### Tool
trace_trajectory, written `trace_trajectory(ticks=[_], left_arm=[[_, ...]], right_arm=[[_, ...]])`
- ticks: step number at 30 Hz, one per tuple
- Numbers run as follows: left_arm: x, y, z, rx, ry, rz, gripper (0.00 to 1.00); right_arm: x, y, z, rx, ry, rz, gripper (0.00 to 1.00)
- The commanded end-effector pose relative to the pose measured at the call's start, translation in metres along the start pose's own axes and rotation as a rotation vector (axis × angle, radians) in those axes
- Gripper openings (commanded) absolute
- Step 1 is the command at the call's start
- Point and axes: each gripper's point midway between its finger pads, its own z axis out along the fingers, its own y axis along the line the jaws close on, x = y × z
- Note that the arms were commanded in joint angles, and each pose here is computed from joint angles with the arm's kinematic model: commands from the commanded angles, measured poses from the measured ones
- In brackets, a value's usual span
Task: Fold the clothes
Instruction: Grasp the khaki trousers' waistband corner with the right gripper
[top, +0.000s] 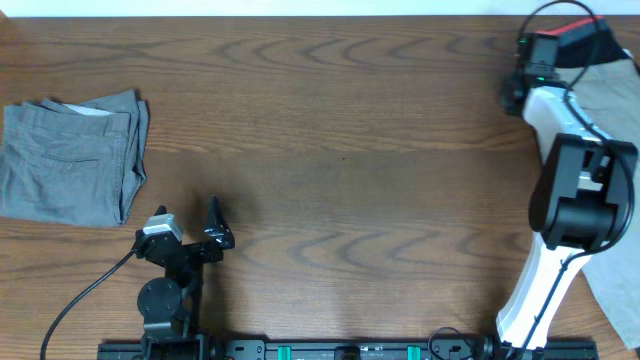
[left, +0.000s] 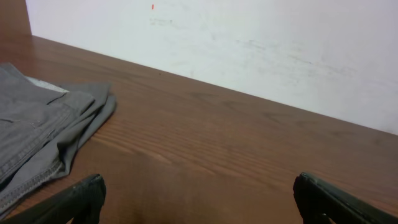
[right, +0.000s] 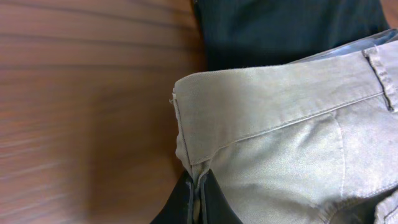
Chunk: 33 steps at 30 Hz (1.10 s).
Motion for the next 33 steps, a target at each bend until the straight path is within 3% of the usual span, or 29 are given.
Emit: trace_trajectory(ticks=[1, 5, 14, 24, 33], left_arm=[[0.015, 0.004, 0.001, -0.010, 0.046, 0.013, 0.98], [0.015, 0.004, 0.001, -0.010, 0.046, 0.013, 0.98], [0.015, 0.004, 0.001, -0.010, 0.046, 0.012, 0.98], [0.015, 0.004, 0.001, -0.010, 0.046, 0.012, 0.98], [0.015, 0.004, 0.001, -0.010, 0.046, 0.013, 0.98]], right_arm=[[-0.025, 0.046, -0.026, -0.116, -0.071, -0.014, 0.01], [-0.026, 0.039, -0.029, -0.022, -0.071, 0.021, 0.01], [-0.014, -0.028, -0.021, 0.216, -0.025, 0.093, 0.01], [0.001, -0.081, -0.010, 0.287, 0.024, 0.153, 0.01], [-0.044, -0.066, -0.055, 0.192, -0.107, 0.175, 0.01]])
